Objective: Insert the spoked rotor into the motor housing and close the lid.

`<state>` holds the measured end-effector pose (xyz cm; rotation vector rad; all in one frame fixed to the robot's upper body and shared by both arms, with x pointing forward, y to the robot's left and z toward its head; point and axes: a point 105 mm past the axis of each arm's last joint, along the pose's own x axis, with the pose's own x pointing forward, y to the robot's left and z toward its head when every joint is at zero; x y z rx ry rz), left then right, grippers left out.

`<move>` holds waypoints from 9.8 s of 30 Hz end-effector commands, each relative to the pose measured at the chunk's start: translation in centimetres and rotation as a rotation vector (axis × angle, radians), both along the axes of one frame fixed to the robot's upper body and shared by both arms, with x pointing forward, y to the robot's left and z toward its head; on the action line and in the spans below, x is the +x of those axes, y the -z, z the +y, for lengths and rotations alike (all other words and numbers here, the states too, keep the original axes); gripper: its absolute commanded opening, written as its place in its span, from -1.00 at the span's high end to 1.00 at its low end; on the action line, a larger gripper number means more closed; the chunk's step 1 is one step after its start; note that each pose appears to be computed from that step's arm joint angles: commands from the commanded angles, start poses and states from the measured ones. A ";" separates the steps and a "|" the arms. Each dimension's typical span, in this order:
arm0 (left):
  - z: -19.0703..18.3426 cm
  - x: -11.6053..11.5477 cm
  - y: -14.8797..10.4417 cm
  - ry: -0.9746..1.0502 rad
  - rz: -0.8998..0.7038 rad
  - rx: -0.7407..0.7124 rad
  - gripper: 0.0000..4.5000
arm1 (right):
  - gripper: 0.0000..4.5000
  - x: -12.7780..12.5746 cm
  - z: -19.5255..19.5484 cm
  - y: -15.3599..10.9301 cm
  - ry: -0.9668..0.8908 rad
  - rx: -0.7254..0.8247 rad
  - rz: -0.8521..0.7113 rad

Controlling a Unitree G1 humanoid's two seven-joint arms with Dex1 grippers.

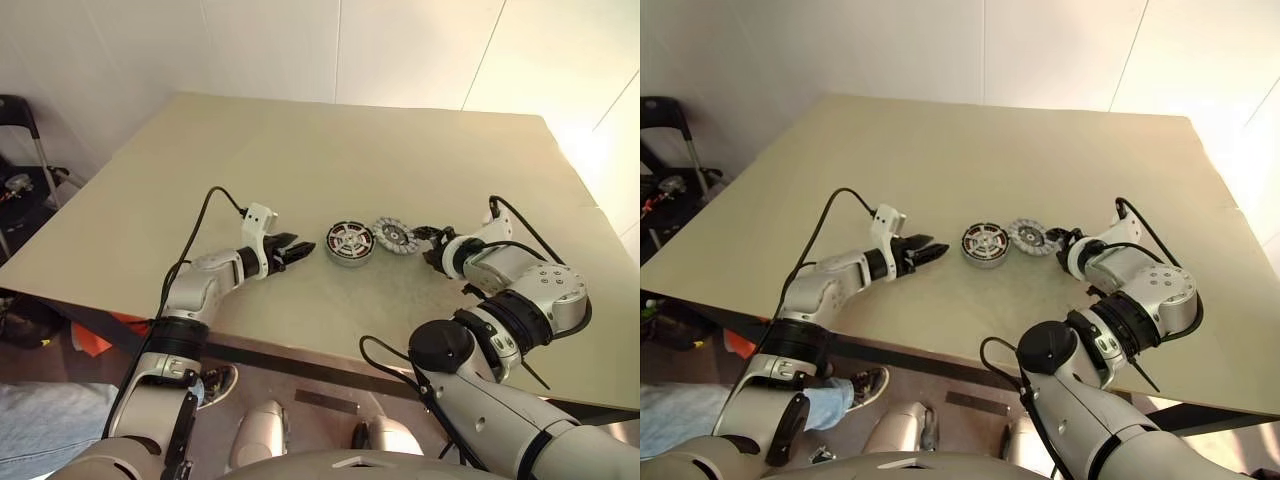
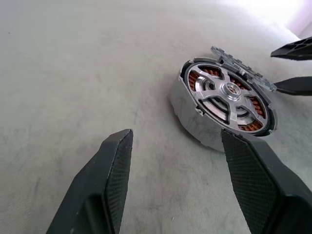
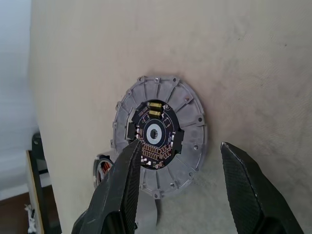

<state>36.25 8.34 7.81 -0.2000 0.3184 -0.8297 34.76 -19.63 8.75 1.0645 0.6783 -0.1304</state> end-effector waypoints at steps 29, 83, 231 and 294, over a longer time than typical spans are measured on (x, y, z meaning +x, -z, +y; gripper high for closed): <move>-0.1 -0.3 -1.3 -0.021 -0.043 -0.015 -0.35 | -0.28 4.5 9.2 -4.9 -0.269 0.050 -0.399; 0.6 -0.8 -0.5 -0.072 -0.024 -0.020 -0.35 | -0.99 9.3 10.8 -2.9 -0.683 -1.008 -0.729; 1.4 -0.6 0.2 -0.101 0.002 -0.002 -0.35 | -0.41 0.1 7.5 3.7 -1.201 -0.928 -0.689; 0.5 -1.0 0.3 -0.080 0.013 -0.011 -0.35 | -0.41 -1.3 6.2 -0.8 -1.181 -0.869 -0.649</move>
